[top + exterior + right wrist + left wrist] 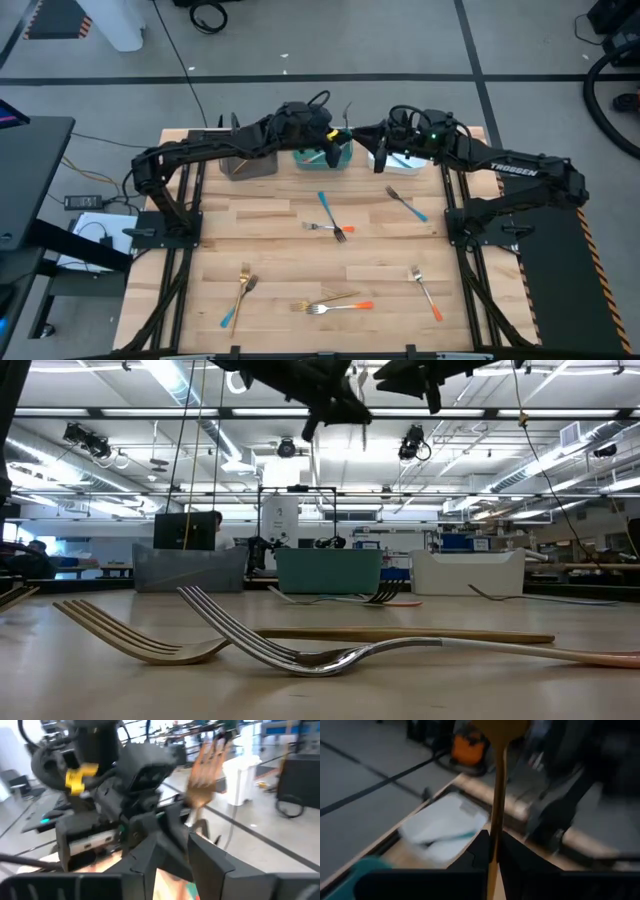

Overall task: Sort silverware by color (type)
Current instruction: Put the gold fork into the black bin, then put the blue fork into the white bin

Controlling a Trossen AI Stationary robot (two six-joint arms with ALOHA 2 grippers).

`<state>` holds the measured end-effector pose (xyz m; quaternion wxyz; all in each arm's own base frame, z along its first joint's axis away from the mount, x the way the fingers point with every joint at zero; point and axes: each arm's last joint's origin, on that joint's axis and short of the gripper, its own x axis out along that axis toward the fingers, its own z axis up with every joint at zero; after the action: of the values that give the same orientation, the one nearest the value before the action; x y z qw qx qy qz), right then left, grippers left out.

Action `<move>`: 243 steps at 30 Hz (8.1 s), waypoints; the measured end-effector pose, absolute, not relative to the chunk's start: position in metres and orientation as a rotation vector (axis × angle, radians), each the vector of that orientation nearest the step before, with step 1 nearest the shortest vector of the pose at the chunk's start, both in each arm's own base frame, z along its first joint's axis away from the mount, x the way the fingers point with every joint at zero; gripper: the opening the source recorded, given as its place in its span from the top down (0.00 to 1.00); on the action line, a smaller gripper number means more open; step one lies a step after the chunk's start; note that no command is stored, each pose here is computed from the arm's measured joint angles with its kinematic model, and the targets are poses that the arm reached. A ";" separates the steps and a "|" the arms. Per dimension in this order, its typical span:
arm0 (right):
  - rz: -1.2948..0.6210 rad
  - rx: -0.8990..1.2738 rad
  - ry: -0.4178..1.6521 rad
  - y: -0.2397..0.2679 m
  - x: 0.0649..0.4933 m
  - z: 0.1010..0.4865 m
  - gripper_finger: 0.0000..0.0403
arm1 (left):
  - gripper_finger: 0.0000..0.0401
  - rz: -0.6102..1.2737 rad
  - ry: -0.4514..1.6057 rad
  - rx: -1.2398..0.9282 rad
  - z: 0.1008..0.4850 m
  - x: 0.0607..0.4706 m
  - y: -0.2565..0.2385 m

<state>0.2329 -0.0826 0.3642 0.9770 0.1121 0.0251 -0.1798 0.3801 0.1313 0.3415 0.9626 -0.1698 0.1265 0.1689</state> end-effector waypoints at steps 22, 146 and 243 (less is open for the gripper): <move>-0.485 0.246 0.183 -0.102 0.215 0.354 0.71 | 0.92 0.735 1.409 -0.241 0.272 0.245 0.228; -0.523 0.220 0.442 -0.105 0.205 0.331 0.71 | 0.76 0.799 1.320 -0.853 0.306 0.202 -0.198; -0.051 0.586 0.733 0.072 0.209 0.272 0.71 | 0.76 0.647 1.136 -0.727 0.227 0.290 -0.223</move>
<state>0.2087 0.0725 0.2723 0.8917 0.2823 0.3530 -0.0246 0.2900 -0.2231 0.2271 0.7331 -0.3304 0.5165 0.2942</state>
